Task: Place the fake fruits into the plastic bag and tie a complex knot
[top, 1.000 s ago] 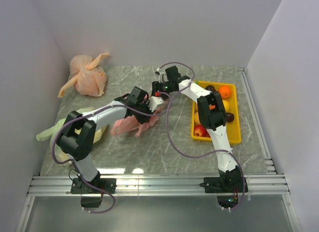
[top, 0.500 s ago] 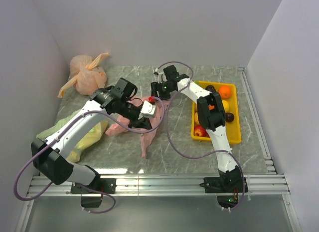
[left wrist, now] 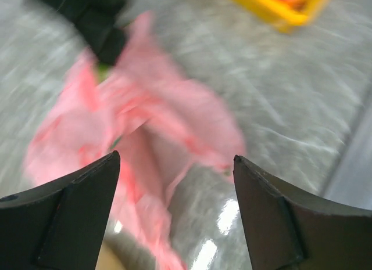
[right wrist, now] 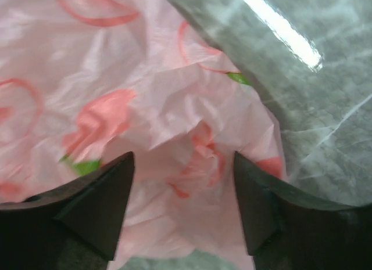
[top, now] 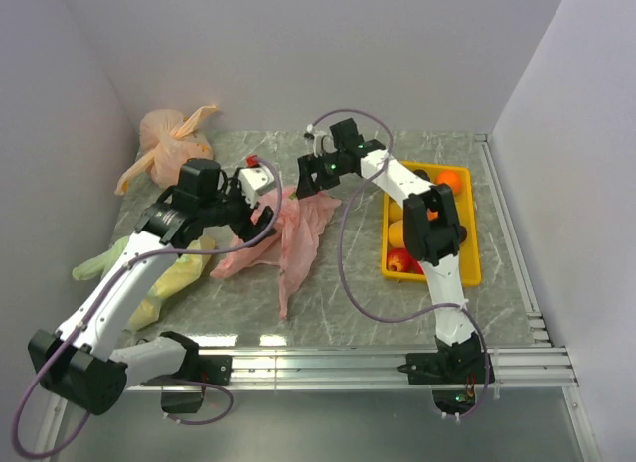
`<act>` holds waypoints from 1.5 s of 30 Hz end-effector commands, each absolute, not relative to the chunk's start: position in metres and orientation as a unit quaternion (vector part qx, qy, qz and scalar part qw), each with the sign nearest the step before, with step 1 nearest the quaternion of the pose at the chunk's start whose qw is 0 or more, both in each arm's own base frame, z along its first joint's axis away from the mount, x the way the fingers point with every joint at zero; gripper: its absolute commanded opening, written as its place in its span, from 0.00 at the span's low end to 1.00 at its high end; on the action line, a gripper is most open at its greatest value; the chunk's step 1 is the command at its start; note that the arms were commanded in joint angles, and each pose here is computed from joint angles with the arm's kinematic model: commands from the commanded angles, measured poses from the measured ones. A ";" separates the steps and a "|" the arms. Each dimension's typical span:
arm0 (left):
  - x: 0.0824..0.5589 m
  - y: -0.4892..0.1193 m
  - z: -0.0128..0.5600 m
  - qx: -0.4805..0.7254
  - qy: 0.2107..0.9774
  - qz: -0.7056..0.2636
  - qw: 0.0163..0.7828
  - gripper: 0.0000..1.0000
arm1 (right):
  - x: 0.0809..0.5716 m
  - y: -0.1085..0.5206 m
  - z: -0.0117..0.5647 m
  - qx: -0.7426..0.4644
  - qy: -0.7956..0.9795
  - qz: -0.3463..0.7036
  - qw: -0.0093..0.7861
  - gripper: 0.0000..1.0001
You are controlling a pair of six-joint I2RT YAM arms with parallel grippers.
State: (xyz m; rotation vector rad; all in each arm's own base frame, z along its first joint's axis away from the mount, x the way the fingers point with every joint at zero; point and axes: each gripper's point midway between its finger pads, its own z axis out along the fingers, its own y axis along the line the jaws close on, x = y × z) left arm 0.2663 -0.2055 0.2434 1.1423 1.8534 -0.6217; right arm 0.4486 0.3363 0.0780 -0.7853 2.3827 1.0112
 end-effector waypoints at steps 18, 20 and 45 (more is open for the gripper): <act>0.313 -0.122 0.121 0.286 0.894 -0.074 0.336 0.71 | 0.320 0.298 0.102 -0.208 0.895 0.392 0.044 0.86; 0.311 -0.124 0.118 0.284 0.898 -0.080 0.328 0.67 | 0.317 0.306 0.090 -0.192 0.893 0.405 0.024 0.87; 0.307 -0.136 0.098 0.216 0.924 -0.114 0.294 0.60 | 0.298 0.348 0.062 -0.118 0.865 0.487 -0.040 0.71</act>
